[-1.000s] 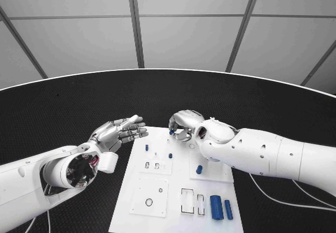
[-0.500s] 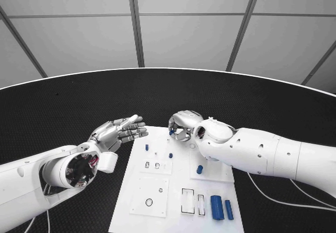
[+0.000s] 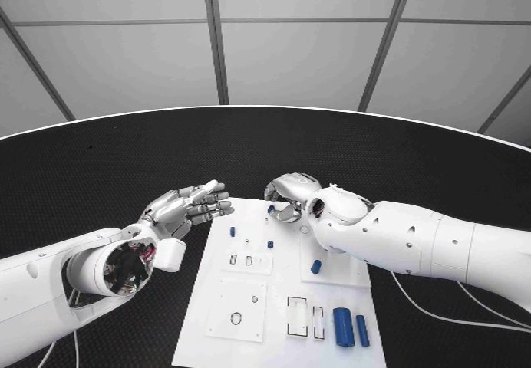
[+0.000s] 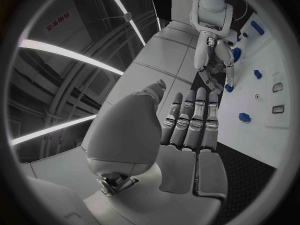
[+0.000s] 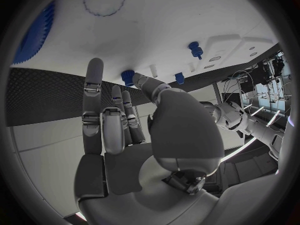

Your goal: Assemble the parts on the task board

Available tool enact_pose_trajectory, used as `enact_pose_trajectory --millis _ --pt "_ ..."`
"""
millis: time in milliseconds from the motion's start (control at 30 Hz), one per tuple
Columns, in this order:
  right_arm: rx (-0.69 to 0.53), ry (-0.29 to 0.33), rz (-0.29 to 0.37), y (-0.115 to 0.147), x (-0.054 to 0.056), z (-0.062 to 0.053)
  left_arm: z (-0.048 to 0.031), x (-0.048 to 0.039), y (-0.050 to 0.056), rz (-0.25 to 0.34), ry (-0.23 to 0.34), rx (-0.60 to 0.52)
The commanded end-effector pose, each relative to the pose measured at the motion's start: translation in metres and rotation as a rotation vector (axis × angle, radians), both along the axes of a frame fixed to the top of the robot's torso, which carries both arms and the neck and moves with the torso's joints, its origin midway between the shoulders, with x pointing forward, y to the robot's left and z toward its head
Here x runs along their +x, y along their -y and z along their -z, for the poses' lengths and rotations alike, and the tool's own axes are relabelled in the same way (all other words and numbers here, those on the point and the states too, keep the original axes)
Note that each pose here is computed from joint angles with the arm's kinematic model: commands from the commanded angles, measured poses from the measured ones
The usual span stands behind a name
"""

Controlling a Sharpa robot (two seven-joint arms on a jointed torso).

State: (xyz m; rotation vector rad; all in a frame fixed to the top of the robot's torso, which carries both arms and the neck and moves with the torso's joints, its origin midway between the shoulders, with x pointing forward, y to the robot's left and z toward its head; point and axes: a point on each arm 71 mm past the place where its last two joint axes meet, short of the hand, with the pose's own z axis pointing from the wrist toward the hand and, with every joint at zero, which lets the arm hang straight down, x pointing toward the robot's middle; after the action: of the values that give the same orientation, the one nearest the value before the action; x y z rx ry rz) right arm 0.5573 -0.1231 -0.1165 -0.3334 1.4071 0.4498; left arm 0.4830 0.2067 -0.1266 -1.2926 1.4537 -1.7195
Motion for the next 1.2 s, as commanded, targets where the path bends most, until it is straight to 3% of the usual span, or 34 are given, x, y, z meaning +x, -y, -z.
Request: enact_pose_trajectory --millis 33,233,467,700,933,1200 --pt "0.004 0.002 0.000 0.003 -0.002 -0.001 0.0000 0.0004 -0.001 -0.002 0.000 0.001" --pt "0.016 0.002 -0.001 0.015 -0.013 -0.002 0.0004 0.0019 -0.003 -0.009 0.001 0.003" --pt "0.068 0.027 0.010 0.052 -0.038 -0.009 0.0010 0.0046 -0.006 -0.016 0.002 0.004" --pt "0.150 -0.032 0.135 0.108 -0.053 -0.010 0.0020 0.0079 -0.007 -0.019 0.000 0.007" --pt "0.202 -0.117 0.245 0.143 -0.055 -0.006 0.0033 0.0138 -0.010 -0.027 0.001 0.010" --pt "0.202 -0.155 0.275 0.148 -0.048 -0.002 0.0036 0.0151 -0.011 -0.031 0.001 0.011"
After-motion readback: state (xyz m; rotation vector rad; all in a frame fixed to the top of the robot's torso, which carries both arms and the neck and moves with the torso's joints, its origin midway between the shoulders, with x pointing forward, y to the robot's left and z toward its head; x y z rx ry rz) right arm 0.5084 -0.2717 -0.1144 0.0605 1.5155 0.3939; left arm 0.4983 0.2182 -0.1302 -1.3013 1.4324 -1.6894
